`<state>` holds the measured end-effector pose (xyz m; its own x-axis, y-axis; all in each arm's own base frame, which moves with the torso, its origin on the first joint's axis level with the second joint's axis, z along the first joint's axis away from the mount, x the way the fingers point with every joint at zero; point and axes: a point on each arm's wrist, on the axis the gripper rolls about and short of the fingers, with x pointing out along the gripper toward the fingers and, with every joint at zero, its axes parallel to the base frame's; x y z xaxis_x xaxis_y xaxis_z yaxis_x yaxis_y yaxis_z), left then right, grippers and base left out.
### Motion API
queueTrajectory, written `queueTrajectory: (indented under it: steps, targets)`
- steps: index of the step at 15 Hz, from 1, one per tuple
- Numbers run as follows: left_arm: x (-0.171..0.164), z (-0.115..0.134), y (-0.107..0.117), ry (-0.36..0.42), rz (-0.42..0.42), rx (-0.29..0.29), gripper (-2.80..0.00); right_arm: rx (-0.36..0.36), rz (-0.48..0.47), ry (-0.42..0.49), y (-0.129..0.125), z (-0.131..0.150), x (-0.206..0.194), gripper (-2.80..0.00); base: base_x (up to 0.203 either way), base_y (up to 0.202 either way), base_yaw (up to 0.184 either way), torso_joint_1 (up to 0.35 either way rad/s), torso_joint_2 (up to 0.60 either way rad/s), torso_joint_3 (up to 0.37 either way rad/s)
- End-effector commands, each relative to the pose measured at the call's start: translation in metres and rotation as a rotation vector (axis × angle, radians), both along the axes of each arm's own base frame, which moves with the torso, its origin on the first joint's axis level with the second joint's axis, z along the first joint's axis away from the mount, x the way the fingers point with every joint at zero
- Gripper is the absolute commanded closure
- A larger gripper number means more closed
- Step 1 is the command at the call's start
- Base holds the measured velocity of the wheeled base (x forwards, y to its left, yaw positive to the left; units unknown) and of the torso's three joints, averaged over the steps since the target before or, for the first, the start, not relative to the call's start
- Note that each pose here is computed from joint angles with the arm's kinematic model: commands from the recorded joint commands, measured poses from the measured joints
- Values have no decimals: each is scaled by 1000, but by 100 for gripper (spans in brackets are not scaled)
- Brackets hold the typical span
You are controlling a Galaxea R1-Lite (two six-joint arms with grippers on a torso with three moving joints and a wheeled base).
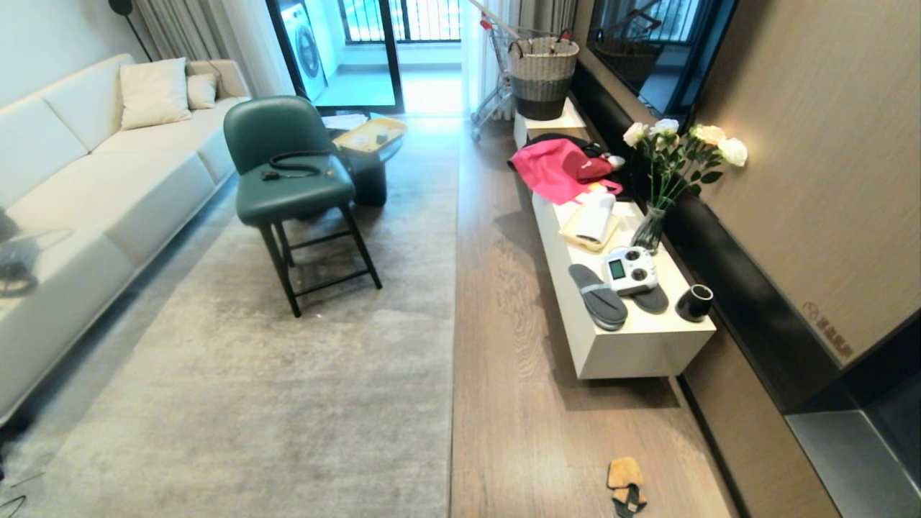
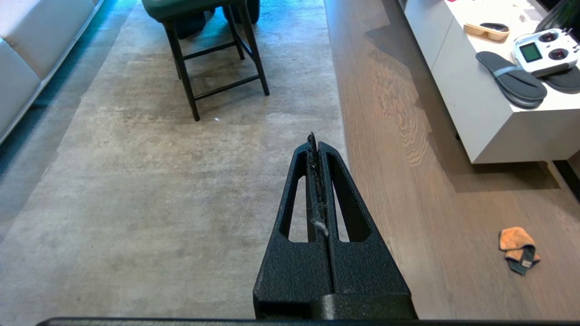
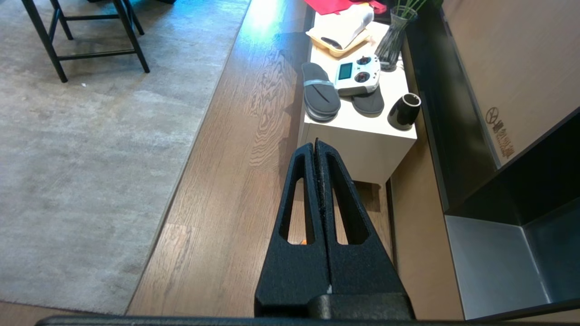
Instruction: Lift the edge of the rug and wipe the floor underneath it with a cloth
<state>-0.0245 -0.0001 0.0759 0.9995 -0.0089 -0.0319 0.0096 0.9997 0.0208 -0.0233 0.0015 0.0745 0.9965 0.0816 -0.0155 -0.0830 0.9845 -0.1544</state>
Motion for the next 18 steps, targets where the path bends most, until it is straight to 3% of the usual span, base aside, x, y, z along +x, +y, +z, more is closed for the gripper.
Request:
queueTrajectory:
  steps: [1, 10, 18]
  targets:
    - [0, 0, 0, 0, 0, 0, 0, -2, 1, 1, 0, 0, 0, 0, 0, 0, 0, 145, -325, -185]
    - [0, 0, 0, 0, 0, 0, 0, 0, 1, 1, 0, 0, 0, 0, 0, 0, 0, 132, -298, -163]
    - [0, 0, 0, 0, 0, 0, 0, 7, 1, 3, 0, 0, 0, 0, 0, 0, 0, 57, -131, -65]
